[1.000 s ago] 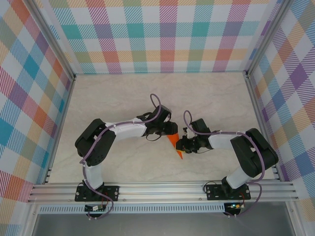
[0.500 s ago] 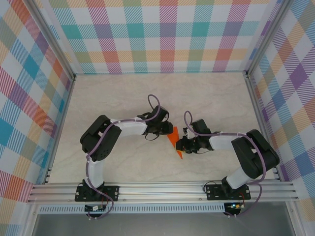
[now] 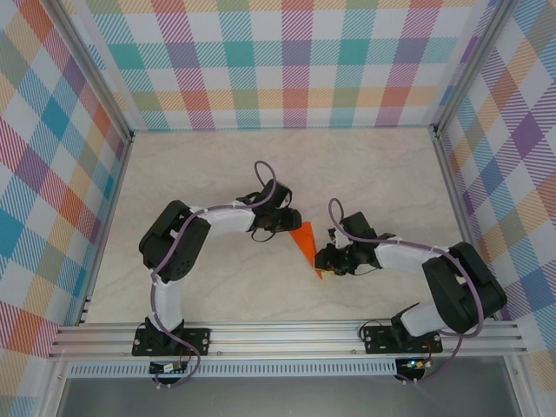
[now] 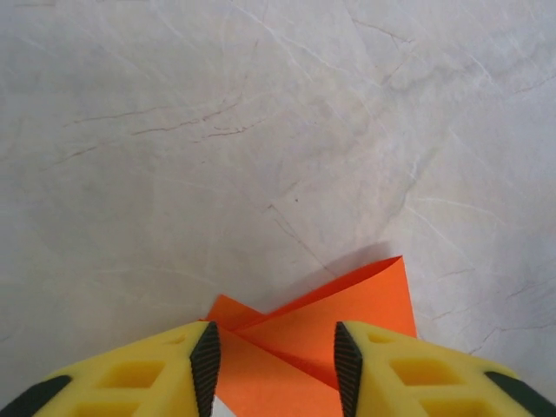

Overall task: Fold a paper plane with a square sheet of paper (pick it up from the middle)
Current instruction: Fold the wing for the fifth time at the center of the table, then turn over a paper plane at the center of the table, then reset both arms

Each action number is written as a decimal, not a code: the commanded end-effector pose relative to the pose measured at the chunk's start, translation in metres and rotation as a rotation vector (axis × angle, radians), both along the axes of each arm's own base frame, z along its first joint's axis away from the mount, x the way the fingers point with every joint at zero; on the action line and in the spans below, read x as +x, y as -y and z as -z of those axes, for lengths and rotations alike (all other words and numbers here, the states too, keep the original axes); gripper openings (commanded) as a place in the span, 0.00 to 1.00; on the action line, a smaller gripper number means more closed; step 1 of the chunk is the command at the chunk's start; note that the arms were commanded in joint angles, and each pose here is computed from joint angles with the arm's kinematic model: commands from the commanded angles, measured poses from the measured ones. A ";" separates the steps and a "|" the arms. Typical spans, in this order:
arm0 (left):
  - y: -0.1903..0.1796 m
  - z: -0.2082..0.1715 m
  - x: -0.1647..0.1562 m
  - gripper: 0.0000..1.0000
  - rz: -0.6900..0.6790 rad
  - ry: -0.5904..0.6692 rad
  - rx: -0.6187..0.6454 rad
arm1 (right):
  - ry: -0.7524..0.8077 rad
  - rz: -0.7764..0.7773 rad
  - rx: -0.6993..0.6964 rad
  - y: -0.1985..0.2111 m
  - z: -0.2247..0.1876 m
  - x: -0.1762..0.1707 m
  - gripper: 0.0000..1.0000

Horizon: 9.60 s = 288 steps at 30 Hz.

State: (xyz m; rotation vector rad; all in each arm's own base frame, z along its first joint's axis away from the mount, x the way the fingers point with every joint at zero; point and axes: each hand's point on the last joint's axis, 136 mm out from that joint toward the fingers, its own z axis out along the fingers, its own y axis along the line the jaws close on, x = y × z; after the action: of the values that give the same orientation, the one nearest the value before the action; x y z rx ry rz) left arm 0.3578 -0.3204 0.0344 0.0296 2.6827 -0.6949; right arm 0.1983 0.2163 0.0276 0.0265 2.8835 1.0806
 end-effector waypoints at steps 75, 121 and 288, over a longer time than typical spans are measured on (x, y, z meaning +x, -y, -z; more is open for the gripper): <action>-0.014 -0.028 -0.079 0.00 -0.225 -0.049 0.135 | 0.089 -0.057 0.098 -0.017 -0.035 0.046 0.50; -0.006 -0.031 -0.081 0.00 -0.196 -0.055 0.097 | 0.141 -0.218 -0.071 -0.027 0.001 0.033 0.34; -0.321 -0.046 0.038 1.00 -0.449 0.740 0.437 | 1.053 0.504 -0.642 0.214 -0.064 0.196 1.00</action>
State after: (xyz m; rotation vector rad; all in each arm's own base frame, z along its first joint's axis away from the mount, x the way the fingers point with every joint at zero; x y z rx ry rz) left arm 0.3889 -0.0008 0.0716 -0.1473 1.9983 0.0804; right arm 0.3879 0.0051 0.0801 0.0729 1.9864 -0.0094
